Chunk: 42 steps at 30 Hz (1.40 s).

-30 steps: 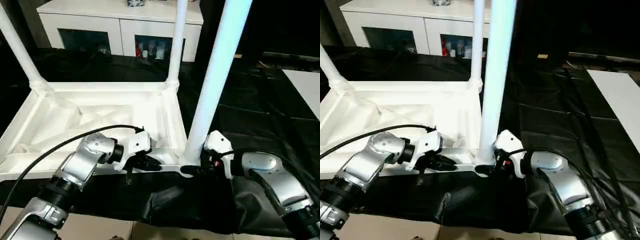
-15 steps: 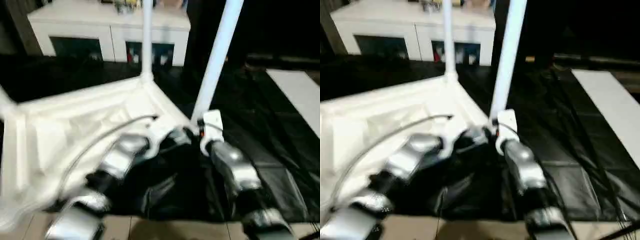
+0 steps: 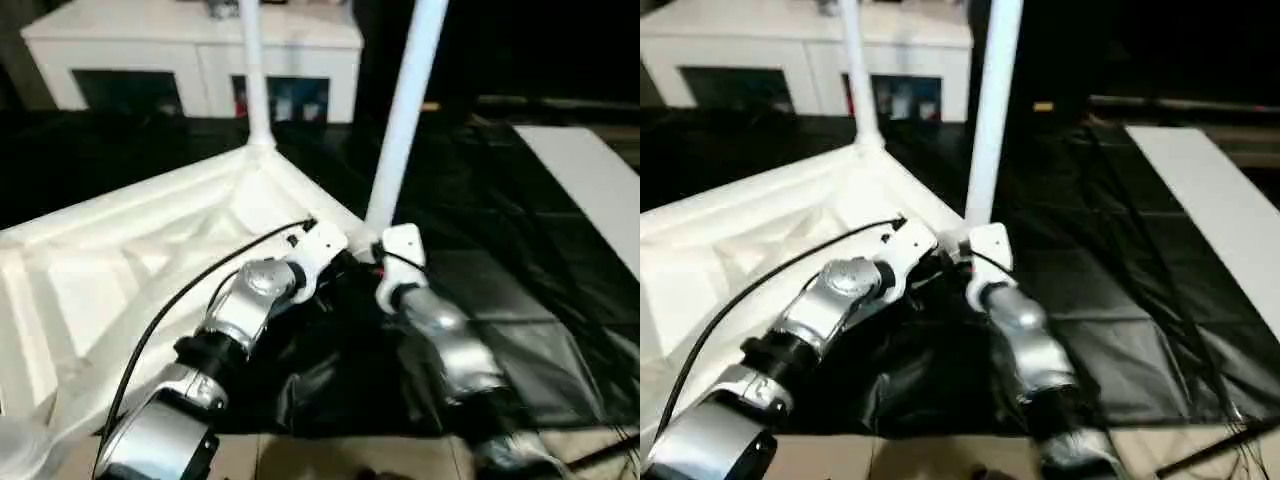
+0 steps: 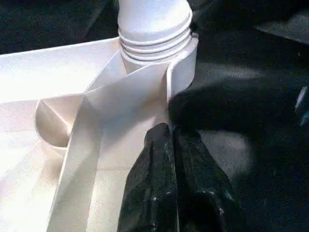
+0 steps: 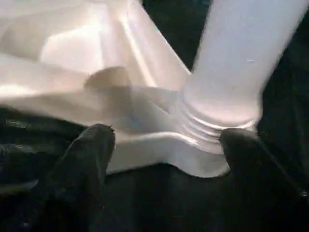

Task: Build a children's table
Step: Rotate leg to tighten

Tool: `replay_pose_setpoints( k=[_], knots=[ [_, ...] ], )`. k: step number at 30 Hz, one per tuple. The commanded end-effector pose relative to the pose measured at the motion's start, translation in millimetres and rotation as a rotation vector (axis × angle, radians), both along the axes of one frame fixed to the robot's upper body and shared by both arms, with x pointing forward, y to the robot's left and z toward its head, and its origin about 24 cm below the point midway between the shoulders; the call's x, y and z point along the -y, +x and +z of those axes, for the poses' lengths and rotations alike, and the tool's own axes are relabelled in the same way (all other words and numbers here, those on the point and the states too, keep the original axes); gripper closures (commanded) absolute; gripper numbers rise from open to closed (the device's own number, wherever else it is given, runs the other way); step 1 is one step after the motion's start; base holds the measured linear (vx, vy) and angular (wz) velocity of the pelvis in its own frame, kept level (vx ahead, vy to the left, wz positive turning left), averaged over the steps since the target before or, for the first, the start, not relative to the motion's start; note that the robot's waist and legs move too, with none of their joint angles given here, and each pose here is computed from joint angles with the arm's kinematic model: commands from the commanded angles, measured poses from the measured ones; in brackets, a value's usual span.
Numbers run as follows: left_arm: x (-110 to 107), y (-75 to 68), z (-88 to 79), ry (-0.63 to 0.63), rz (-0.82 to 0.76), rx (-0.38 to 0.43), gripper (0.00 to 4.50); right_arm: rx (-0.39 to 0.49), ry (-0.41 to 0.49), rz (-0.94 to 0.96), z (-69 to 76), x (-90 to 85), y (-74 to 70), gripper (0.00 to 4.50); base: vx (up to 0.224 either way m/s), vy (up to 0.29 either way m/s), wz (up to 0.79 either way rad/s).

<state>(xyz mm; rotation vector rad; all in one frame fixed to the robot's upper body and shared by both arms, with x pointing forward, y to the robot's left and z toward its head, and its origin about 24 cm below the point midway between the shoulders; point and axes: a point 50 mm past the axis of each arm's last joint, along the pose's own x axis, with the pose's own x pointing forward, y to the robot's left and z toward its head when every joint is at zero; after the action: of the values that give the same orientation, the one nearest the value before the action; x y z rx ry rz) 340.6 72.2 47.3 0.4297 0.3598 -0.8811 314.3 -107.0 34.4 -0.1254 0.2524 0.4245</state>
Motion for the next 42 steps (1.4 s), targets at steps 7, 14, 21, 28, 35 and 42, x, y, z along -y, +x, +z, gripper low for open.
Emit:
replay_pose_setpoints(
  k=[7,14,21,28,35,42],
  knots=[
    [-19.9,-30.1,-4.8,0.054,-0.363,-0.173,4.5,0.062,-0.125,0.293,34.5,60.3,-16.1,0.45,0.029,-0.012,0.02],
    [-36.7,-46.3,0.1,0.1,-0.536,-0.244,4.5,-0.033,-0.148,0.556,36.7,67.5,-40.5,0.45,0.0,0.0,0.0],
    [-43.0,-53.9,2.6,0.087,-0.574,-0.288,4.5,-0.081,-0.16,0.674,22.0,44.8,-43.3,0.45,0.0,0.0,0.0],
    [-46.4,-55.2,1.7,0.096,-0.563,-0.293,4.5,-0.091,-0.153,0.672,20.0,40.8,-35.7,0.6,0.0,0.0,0.0],
    [-47.4,-54.8,2.0,0.096,-0.55,-0.293,4.5,-0.106,-0.166,0.694,18.2,44.3,-36.9,1.0,0.0,0.0,0.0],
    [-49.4,-55.3,-0.3,0.098,-0.542,-0.314,4.5,-0.106,-0.105,0.662,17.1,43.3,-35.4,1.65,0.0,0.0,0.0]
  ],
)
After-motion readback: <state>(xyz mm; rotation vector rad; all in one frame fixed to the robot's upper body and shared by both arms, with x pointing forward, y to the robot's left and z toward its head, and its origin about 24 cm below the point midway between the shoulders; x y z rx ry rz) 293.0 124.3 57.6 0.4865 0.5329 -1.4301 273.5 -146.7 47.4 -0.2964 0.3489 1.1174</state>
